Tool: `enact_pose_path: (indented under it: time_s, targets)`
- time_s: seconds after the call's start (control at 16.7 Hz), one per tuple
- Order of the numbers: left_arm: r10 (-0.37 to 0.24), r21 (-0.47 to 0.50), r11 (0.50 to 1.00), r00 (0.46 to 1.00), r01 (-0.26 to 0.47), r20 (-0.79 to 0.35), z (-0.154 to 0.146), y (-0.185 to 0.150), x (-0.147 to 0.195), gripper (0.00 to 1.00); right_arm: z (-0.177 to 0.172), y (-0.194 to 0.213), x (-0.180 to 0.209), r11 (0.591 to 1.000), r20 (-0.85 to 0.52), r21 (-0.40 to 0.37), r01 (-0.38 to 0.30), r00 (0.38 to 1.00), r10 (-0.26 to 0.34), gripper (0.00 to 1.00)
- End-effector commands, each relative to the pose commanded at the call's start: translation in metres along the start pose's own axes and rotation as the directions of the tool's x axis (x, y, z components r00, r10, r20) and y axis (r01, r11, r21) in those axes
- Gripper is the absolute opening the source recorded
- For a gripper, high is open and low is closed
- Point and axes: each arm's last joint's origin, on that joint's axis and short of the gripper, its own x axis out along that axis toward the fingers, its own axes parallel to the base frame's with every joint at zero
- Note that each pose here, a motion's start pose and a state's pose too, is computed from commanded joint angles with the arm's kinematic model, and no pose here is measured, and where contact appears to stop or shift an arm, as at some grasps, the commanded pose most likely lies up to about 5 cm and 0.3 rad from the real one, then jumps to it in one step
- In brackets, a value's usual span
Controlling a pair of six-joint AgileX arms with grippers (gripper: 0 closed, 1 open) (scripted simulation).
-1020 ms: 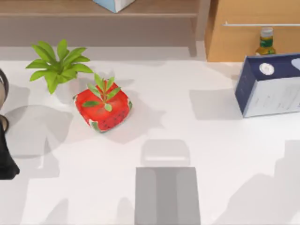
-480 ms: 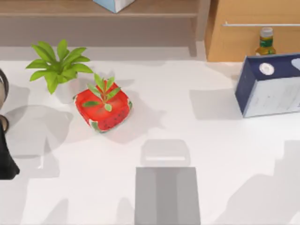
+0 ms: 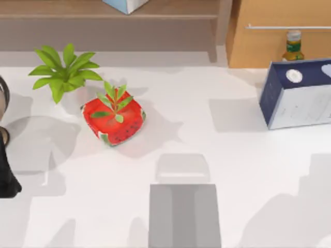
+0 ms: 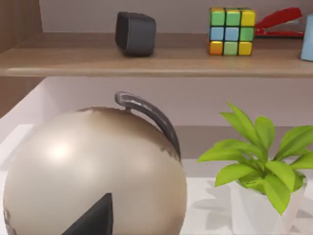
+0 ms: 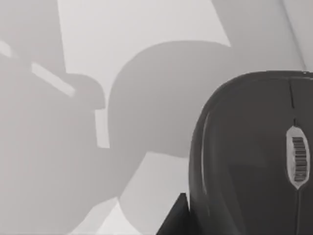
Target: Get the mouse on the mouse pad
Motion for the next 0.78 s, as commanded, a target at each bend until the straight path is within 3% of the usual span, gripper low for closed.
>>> enact_pose_path:
  time_s: [0.18, 0.42, 0.78]
  targets:
    - [0.0, 0.0, 1.0, 1.0, 0.0, 0.0, 0.0, 0.0, 0.0, 1.0, 0.007, -0.004, -0.035, 1.0, 0.047, -0.008, 0.026, 0.999, -0.026, 0.0]
    - [0.0, 0.0, 1.0, 1.0, 0.0, 0.0, 0.0, 0.0, 0.0, 1.0, 0.006, 0.003, -0.073, 0.999, 0.03, -0.038, 0.005, 1.0, -0.004, 0.0]
    - [0.0, 0.0, 1.0, 1.0, 0.0, 0.0, 0.0, 0.0, 0.0, 1.0, 0.002, 0.011, -0.076, 0.997, -0.045, -0.05, -0.052, 0.998, 0.049, 0.0]
